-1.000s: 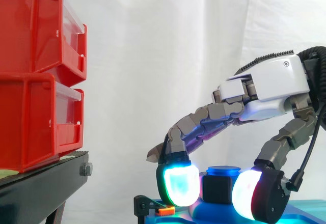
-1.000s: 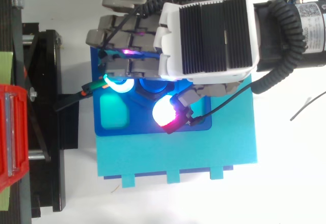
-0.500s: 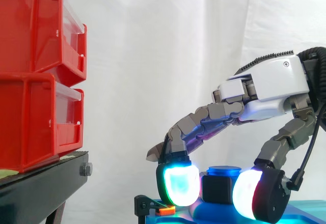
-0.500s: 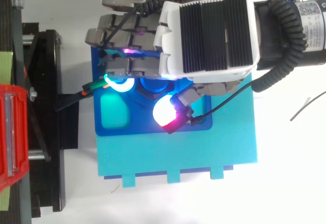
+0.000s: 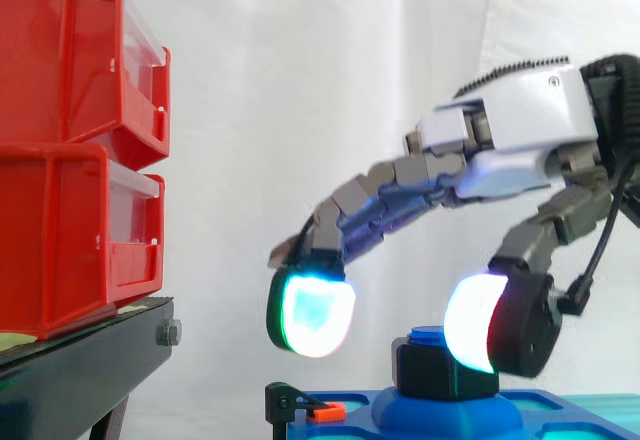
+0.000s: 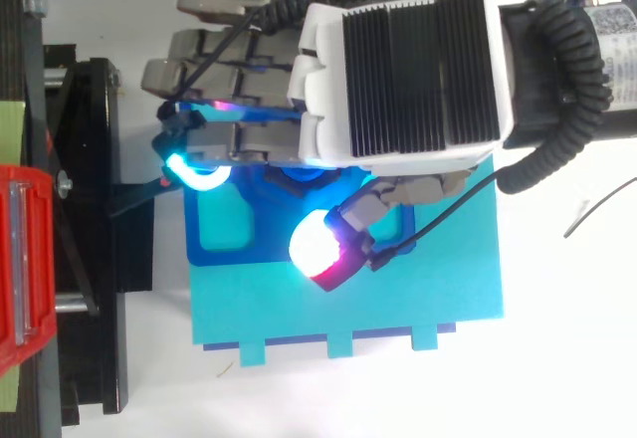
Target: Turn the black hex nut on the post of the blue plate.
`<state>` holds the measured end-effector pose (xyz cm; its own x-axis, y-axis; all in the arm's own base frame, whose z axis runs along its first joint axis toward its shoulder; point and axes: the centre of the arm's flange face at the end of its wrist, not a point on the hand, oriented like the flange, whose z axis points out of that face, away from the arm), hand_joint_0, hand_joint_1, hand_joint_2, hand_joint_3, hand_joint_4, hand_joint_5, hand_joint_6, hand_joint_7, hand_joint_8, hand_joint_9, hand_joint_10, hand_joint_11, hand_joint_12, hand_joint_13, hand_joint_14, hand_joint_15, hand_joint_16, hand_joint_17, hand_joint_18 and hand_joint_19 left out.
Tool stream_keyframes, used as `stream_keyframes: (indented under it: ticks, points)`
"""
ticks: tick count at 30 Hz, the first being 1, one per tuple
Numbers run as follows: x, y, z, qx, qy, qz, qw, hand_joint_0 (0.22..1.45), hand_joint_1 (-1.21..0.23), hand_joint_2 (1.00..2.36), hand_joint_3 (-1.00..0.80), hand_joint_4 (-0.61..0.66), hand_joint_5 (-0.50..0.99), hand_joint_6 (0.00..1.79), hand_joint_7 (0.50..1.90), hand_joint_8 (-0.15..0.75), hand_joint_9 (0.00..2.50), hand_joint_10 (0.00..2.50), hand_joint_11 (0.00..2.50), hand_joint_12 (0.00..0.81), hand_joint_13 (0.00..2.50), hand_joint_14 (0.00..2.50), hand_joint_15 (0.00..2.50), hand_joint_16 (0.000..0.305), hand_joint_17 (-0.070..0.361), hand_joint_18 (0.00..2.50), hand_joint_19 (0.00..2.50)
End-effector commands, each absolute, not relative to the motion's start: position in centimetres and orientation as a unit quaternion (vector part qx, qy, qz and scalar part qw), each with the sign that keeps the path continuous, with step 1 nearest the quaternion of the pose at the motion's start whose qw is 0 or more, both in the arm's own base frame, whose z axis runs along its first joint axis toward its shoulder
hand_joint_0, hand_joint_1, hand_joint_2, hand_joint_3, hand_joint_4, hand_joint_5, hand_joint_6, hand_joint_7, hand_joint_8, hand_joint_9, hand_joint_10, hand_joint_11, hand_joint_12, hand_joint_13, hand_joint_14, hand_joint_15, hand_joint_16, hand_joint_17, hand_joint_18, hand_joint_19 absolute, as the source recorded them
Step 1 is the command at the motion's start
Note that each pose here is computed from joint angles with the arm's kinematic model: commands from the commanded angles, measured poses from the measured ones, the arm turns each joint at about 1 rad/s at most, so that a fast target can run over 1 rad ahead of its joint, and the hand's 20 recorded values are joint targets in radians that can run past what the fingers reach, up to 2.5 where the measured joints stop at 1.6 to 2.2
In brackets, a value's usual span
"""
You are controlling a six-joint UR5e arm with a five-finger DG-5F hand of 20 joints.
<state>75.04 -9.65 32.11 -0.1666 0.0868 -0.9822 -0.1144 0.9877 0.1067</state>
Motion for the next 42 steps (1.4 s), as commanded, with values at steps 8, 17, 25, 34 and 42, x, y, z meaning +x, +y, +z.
stream_keyframes:
  ticks: [8,17,25,34,42]
  points:
    - [73.1,-8.6,37.7,-0.028,0.796,0.053,0.602,0.39,-0.57,1.00,-0.50,0.17,-0.26,0.50,0.81,0.264,0.24,0.00,0.00,0.412,0.27,0.00,0.04,0.064,0.143,0.12,0.09]
    - [68.2,-9.1,39.6,-0.024,0.810,0.045,0.585,0.41,-0.54,1.00,-0.50,0.19,-0.24,0.50,0.82,0.266,0.24,0.00,0.00,0.409,0.26,0.00,0.04,0.062,0.140,0.10,0.10]
    - [64.6,-9.7,39.9,0.009,0.773,0.044,0.632,0.42,-0.52,1.00,-0.50,0.17,-0.23,0.50,0.74,0.257,0.24,0.00,0.00,0.399,0.23,0.00,0.03,0.061,0.137,0.07,0.11]
    - [62.1,-10.1,41.1,0.089,0.734,0.072,0.669,0.43,-0.48,1.00,-0.50,0.17,-0.22,0.50,0.69,0.244,0.19,0.00,0.00,0.389,0.16,0.00,0.04,0.061,0.138,0.00,0.14]
    - [61.0,-10.2,42.4,0.172,0.725,0.099,0.659,0.43,-0.45,1.00,-0.50,0.10,-0.25,0.50,0.65,0.182,0.00,0.00,0.00,0.373,0.00,0.00,0.02,0.065,0.146,0.00,0.05]
